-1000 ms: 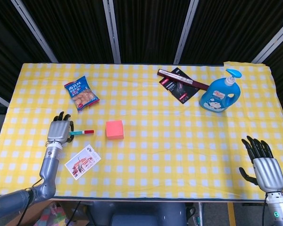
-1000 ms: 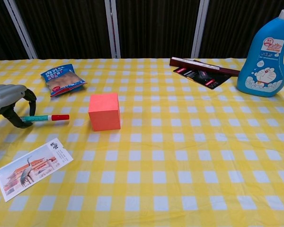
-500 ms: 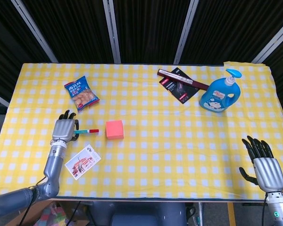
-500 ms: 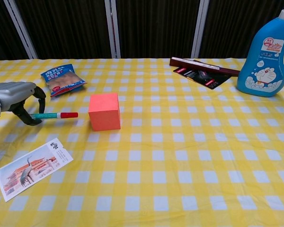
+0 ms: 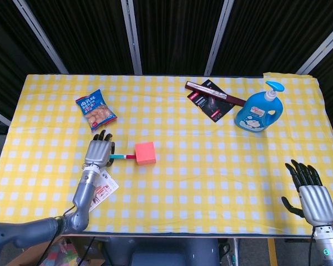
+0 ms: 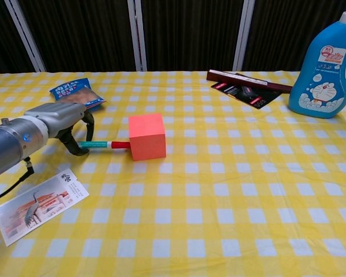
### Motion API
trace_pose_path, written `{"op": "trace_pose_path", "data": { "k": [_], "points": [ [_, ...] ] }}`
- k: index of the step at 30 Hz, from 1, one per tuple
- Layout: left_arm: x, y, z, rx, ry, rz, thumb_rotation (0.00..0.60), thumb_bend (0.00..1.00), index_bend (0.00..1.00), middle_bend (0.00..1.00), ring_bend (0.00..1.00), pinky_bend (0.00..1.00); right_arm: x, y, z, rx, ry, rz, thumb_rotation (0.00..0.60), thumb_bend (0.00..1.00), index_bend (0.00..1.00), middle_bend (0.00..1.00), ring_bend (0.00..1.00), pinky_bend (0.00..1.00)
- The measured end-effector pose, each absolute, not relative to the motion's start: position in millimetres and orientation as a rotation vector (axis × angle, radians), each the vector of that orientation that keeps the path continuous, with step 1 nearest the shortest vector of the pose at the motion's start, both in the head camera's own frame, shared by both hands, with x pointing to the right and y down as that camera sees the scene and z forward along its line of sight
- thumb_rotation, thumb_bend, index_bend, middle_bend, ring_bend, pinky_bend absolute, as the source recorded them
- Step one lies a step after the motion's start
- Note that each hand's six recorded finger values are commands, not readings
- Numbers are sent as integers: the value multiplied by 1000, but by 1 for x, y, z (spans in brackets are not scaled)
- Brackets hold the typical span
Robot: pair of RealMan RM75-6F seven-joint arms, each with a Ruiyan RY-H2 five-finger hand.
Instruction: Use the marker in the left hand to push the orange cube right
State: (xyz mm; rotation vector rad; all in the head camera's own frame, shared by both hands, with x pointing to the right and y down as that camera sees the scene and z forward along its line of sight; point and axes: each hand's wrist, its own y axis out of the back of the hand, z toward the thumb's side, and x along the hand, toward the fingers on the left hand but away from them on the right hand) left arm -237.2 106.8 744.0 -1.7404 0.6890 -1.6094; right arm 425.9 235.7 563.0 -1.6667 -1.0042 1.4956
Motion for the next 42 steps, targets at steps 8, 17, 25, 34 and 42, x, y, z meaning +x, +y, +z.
{"op": "trace_pose_path", "data": {
  "k": [8,17,25,34,42],
  "points": [
    [-206,102,742,-1770,710,-1585,600,403,671,148,19,140,426,235,563,-1669,-1003,1494,600,378,0,0,0,0],
    [-198,104,744,-1746,692,-1608,600,404,677,155,19,140,427,236,563,-1669,-1006,1494,600,378,0,0,0,0],
    [-203,104,740,-1730,708,-1628,600,415,678,158,19,140,426,236,563,-1670,-1006,1494,600,378,0,0,0,0],
    [-188,104,744,-1749,709,-1613,600,415,681,161,19,140,427,236,563,-1677,-1015,1500,600,378,0,0,0,0],
    [-157,101,748,-1766,714,-1577,600,415,683,162,19,140,427,235,563,-1686,-1024,1504,600,377,0,0,0,0]
  ]
}}
